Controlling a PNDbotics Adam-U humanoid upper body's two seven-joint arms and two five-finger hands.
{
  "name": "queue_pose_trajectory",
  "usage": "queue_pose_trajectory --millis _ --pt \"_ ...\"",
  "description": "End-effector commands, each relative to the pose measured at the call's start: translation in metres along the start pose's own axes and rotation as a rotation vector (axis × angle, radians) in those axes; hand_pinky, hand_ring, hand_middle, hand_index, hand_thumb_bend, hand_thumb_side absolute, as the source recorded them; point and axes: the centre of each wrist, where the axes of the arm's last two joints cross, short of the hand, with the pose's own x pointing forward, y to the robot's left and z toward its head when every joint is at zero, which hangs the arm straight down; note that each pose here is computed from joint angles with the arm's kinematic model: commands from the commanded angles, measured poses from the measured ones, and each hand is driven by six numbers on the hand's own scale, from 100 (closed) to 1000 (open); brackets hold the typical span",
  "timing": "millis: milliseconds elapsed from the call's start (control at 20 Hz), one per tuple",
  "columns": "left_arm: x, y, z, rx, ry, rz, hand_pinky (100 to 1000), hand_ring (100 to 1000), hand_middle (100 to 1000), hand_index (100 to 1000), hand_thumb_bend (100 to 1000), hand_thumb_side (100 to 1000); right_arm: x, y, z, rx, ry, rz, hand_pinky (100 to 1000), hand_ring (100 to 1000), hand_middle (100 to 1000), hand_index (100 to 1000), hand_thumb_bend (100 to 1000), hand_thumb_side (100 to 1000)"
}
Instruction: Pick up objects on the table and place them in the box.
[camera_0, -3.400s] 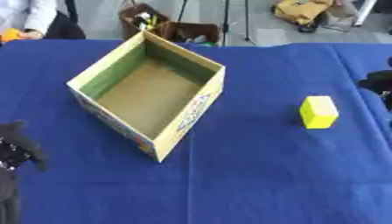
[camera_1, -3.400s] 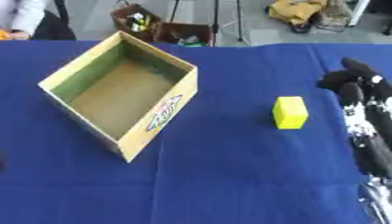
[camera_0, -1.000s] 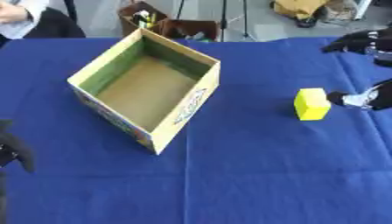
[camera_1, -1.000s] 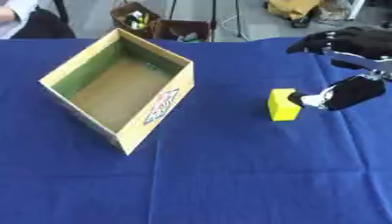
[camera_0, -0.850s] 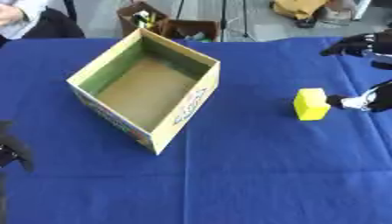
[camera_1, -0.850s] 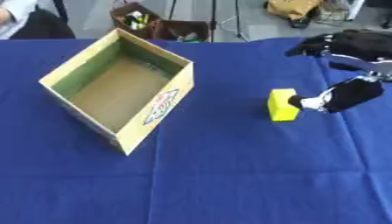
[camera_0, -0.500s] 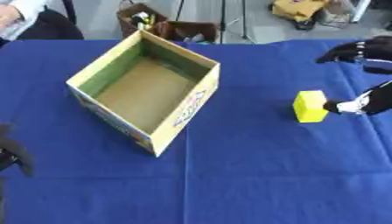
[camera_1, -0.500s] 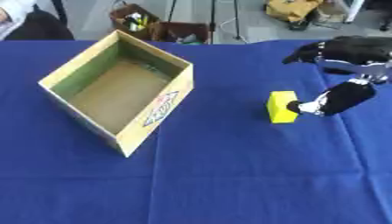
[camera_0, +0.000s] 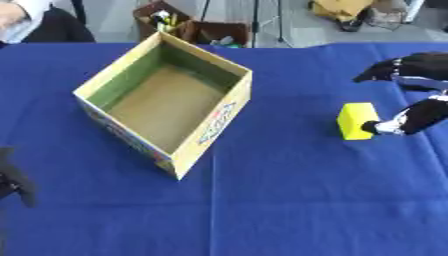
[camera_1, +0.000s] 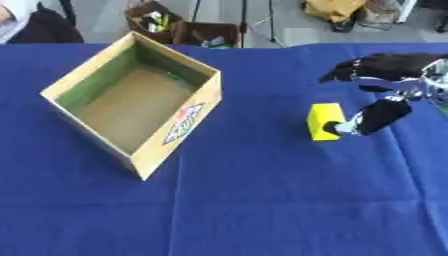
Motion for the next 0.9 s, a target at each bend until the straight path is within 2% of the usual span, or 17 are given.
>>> queue_pose_trajectory --millis 50,550,700,900 --pt "0.006 0.001 -0.003 -0.01 -0.026 -0.011 244 375 394 670 100 952 -0.005 -0.005 0.005 0.012 0.022 0.041 849 885 904 1000 389 710" --pt "0.006 0.0 -0.003 -0.014 -0.027 -0.013 243 374 393 668 100 953 -0.008 0.001 0.0 0.071 0.036 0.064 838 879 876 1000 361 650" --pt "0.006 -0.001 -0.003 -0.019 -0.029 -0.011 242 373 392 667 100 953 -0.01 0.002 -0.002 0.057 0.047 0.061 815 856 828 1000 295 584" --pt "0.006 -0.002 -0.003 -0.023 -0.032 -0.012 241 373 392 667 100 951 -0.016 0.003 -0.007 0.008 0.071 0.036 803 832 797 989 237 553"
